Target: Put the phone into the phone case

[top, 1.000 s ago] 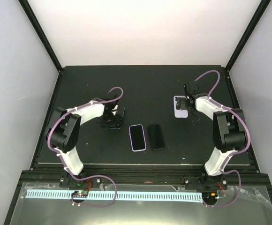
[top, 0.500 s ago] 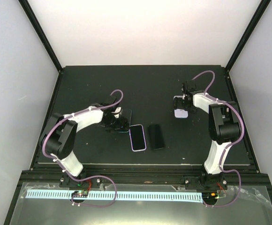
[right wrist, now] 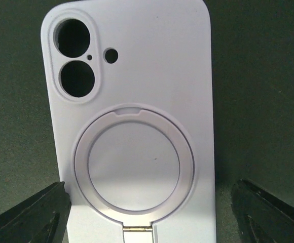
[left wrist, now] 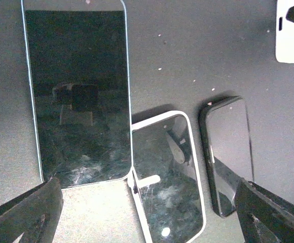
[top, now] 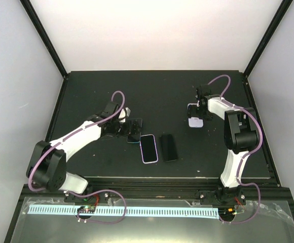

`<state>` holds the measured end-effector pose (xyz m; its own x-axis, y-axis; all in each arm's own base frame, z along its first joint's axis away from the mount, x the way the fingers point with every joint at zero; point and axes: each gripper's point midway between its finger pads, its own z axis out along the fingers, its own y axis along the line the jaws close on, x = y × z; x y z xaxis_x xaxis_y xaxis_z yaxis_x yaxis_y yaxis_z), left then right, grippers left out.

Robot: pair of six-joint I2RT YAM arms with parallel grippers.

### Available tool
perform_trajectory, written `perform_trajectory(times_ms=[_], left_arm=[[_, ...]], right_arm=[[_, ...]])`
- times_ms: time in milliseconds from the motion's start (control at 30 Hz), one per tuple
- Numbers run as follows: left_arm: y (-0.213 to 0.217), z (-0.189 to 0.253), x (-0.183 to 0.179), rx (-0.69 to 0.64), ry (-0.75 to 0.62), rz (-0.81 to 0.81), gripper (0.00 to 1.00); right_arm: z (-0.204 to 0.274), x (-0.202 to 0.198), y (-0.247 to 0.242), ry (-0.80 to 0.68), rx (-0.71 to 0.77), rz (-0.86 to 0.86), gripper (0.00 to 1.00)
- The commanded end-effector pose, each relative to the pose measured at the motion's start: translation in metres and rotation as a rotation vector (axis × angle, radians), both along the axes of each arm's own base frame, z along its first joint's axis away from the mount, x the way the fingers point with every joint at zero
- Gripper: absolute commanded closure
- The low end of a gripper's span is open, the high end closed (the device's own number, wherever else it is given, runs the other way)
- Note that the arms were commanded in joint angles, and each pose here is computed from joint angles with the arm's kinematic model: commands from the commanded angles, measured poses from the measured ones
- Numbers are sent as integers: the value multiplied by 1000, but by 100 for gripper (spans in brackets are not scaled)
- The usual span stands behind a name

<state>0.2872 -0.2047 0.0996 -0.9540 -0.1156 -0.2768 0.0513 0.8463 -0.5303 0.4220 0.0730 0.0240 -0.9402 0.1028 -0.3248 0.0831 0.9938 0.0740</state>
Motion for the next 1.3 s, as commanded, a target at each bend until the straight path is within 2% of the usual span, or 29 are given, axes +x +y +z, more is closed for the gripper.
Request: perform_trajectory(times_ms=[0,467,600,767,1033,1267], left_arm=[[-2,19,2,-46,-57,0,3],[23,47,-3,-84,-144,48,1],[26,47,-5,-91,-145,37,1],[21,54,-10,-138,-162,3,1],[4,98,-22,-319,-257,-49,8],[-12,156,-34,-553,-354,-102,14]], right_arm=[[-5,-2,4,42,-20,15,13],[-17,-16,4,141,-88,36,14],[-11,-17,8,120,-76,40,20],[22,-21,26,22,-14,82,23],[94,-47,82,-163,224,245,25],[133,-106,166,-202,574,464,25]])
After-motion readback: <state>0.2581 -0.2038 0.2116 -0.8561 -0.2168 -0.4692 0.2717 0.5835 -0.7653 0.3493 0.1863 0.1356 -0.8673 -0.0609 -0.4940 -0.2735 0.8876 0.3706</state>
